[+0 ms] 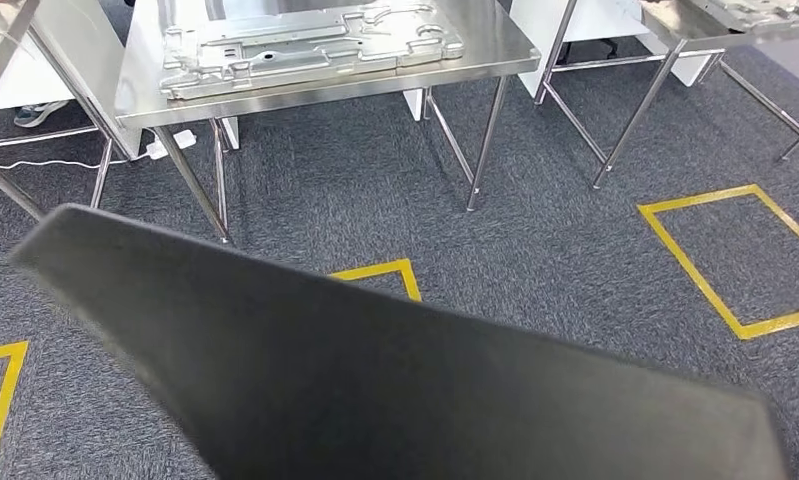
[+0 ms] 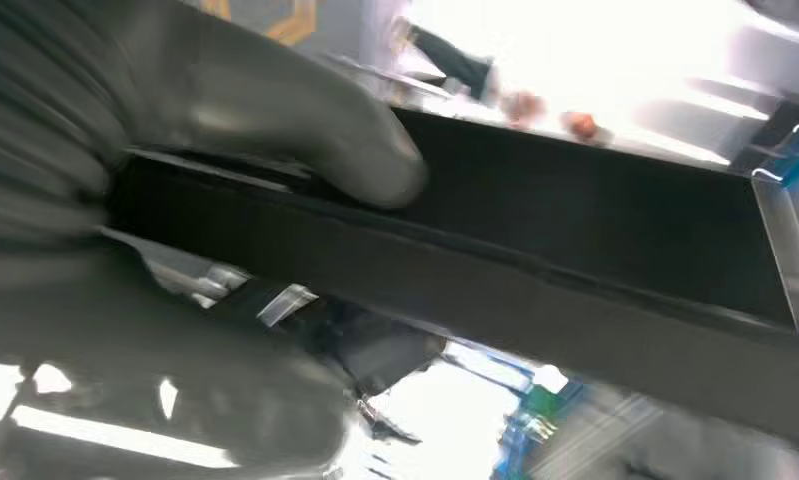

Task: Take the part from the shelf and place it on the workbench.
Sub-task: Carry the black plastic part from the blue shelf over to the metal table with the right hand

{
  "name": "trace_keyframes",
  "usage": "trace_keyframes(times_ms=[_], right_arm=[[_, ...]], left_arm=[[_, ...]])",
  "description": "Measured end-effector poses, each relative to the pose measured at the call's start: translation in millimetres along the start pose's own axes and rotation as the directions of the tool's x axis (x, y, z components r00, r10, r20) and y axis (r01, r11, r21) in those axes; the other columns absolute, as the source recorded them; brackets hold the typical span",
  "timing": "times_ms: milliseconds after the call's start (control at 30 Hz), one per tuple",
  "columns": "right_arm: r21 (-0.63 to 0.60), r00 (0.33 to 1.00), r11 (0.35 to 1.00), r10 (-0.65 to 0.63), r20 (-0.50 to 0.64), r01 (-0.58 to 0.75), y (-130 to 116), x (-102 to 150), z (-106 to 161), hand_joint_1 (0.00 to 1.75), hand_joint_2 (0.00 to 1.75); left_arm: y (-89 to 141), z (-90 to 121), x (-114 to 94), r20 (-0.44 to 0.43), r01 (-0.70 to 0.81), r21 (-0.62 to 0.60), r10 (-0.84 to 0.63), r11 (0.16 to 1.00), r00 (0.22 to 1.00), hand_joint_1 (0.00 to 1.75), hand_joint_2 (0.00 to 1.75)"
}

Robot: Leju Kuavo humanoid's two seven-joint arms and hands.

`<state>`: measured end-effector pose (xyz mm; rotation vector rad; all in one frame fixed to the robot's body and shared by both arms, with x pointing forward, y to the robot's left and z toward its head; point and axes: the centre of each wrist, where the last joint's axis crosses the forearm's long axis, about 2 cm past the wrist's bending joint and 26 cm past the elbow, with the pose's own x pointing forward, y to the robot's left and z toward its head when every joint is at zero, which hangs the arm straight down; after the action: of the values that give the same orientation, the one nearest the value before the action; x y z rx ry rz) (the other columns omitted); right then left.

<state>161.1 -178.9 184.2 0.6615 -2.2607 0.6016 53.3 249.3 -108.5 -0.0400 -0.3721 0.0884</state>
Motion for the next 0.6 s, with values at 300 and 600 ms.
trace_keyframes(times_ms=[300, 600], right_arm=[[-0.002, 1.0, 1.0, -0.001, 0.001, 0.001, 0.4, 0.1, -0.2, 1.75, 1.75], [-0.002, 1.0, 1.0, -0.001, 0.002, 0.001, 0.2, 0.0, -0.4, 1.75, 1.75]], left_arm=[[0.0, 0.1, -0.2, 0.0, 0.0, -0.001, 0.0, 1.0, 1.0, 0.0, 1.75], [-0.1, 0.4, -1.6, 0.0, -0.001, -0.001, 0.001, 1.0, 1.0, 0.0, 1.75]])
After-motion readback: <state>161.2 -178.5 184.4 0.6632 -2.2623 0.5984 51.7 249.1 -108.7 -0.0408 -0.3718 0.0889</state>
